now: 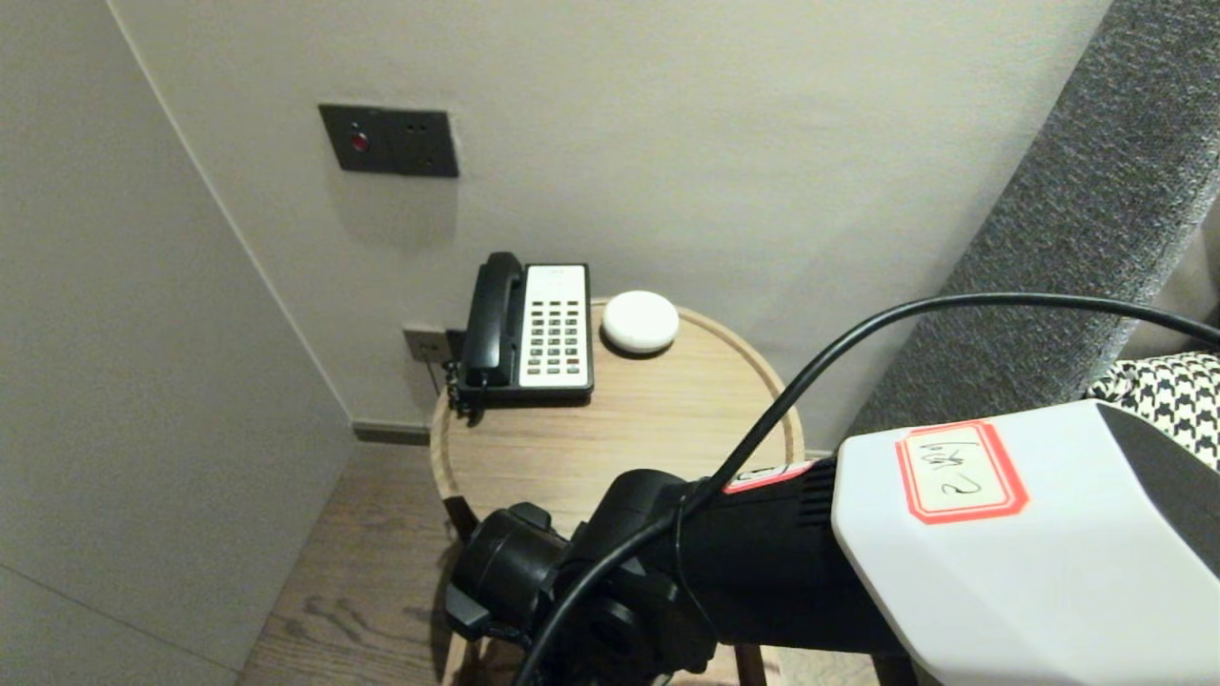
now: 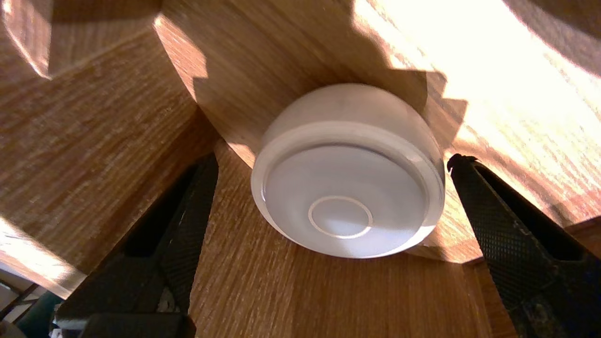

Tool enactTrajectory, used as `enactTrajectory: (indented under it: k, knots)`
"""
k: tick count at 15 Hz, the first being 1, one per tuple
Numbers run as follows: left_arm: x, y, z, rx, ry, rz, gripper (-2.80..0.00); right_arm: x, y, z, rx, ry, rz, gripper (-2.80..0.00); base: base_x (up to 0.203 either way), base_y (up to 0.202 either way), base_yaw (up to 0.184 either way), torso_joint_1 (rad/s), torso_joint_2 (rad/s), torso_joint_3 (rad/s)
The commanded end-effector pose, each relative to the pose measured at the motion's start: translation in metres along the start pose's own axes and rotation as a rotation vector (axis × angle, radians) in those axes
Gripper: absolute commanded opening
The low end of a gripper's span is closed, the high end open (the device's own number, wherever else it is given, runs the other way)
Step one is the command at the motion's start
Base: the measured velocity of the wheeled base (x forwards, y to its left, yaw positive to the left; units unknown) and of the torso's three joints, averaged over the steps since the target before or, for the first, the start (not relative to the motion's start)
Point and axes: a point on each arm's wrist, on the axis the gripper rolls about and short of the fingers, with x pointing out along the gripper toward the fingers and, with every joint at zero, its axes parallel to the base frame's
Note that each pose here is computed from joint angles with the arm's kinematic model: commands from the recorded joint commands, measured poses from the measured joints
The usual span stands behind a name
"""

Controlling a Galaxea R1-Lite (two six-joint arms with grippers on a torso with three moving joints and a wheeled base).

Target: Take the remote control out of the drawer one by one and place them on the table

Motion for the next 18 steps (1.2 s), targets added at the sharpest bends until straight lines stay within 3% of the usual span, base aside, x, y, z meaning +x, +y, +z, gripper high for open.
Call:
enactTrajectory:
  k: [1,17,18]
  knots:
    - [0.0,0.0,0.0,-0.001,-0.001,0.001,-2.8,0.001,0.002,-0.003,-0.002,0.012,-0.002,0.0,0.0,0.0,0.0,0.0,0.0,0.0]
    - [0.0,0.0,0.0,-0.001,0.001,0.001,-2.8,0.014,0.007,-0.005,-0.014,0.033,-0.01,0.0,0.0,0.0,0.0,0.0,0.0,0.0]
    - [0.0,0.0,0.0,-0.001,0.001,0.0,-2.8,0.014,0.007,-0.005,-0.014,0.034,-0.009,-2.8,0.0,0.0,0.0,0.0,0.0,0.0]
